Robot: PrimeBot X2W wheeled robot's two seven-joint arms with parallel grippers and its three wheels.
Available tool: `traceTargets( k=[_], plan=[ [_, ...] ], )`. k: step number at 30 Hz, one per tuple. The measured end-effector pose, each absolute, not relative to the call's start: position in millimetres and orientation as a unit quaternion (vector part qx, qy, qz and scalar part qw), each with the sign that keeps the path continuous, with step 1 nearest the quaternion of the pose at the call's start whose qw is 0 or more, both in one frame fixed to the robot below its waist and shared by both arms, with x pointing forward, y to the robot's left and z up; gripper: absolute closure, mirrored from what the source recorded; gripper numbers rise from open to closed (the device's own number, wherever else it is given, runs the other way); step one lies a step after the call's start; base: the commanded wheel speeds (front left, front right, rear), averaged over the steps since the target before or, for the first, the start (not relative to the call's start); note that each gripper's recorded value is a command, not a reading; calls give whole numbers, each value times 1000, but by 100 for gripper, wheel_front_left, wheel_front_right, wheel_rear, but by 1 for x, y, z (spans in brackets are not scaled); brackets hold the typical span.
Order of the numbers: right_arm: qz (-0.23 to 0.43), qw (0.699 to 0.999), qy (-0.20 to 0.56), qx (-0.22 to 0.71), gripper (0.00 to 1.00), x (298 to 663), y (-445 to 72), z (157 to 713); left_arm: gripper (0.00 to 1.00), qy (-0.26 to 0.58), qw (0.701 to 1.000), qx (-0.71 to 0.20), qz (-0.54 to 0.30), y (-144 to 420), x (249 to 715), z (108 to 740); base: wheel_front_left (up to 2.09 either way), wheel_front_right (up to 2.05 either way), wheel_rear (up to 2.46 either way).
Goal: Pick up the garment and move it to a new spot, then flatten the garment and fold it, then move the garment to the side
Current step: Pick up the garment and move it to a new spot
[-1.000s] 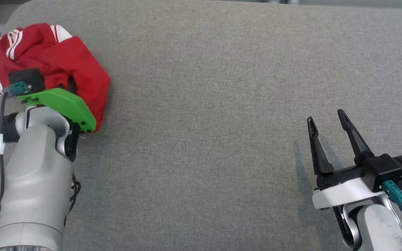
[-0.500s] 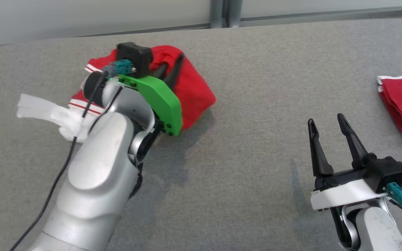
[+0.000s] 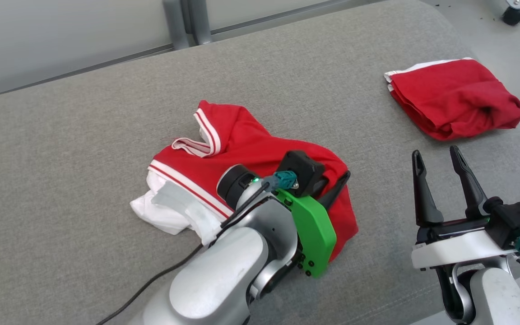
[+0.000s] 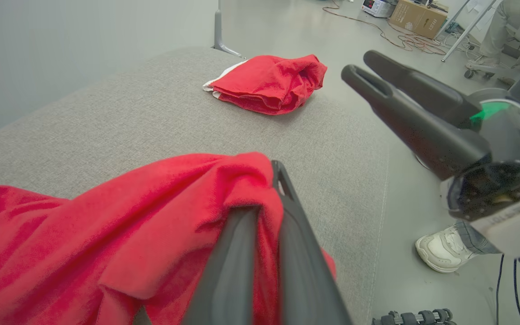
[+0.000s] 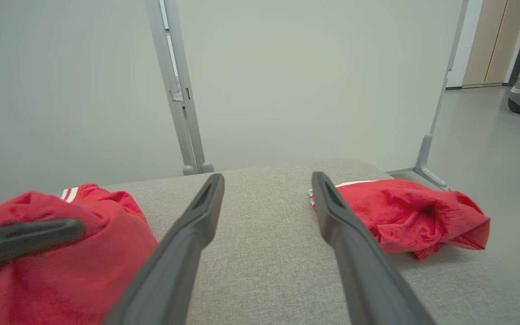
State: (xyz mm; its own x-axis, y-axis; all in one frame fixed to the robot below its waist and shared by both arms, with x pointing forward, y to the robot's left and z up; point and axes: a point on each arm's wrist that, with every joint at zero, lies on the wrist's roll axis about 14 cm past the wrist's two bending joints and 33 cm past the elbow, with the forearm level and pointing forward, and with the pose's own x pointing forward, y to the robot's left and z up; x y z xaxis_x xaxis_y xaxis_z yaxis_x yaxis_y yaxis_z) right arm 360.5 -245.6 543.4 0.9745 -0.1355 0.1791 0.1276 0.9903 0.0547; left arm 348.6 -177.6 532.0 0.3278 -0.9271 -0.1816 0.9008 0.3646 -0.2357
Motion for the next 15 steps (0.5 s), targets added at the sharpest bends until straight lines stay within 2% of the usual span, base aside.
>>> traceTargets(
  k=[1,2,3,4,5,7,11,15],
  plan=[
    [-74,993,-90,20,0,357,-250,542,100,150,811,-45,-563,-181,344,526,0,0,0],
    [-80,993,-87,21,0,355,-254,541,88,161,811,-42,-561,-182,342,517,0,0,0],
    [-86,992,-85,21,0,352,-257,540,71,175,810,-36,-559,-183,339,506,0,0,0],
    [-90,992,-82,20,0,351,-259,538,32,192,807,-31,-557,-182,336,493,0,0,0],
    [-92,992,-79,20,0,350,-261,536,0,207,805,-28,-555,-180,333,482,0,0,0],
    [-94,992,-76,20,0,351,-262,534,0,225,806,-48,-545,-174,330,470,0,0,0],
    [-86,993,-76,22,0,355,-257,533,0,208,821,-95,-524,-164,340,487,0,0,0],
    [-73,994,-79,22,0,359,-250,535,0,187,861,-109,-460,-123,375,498,0,0,0]
  ],
)
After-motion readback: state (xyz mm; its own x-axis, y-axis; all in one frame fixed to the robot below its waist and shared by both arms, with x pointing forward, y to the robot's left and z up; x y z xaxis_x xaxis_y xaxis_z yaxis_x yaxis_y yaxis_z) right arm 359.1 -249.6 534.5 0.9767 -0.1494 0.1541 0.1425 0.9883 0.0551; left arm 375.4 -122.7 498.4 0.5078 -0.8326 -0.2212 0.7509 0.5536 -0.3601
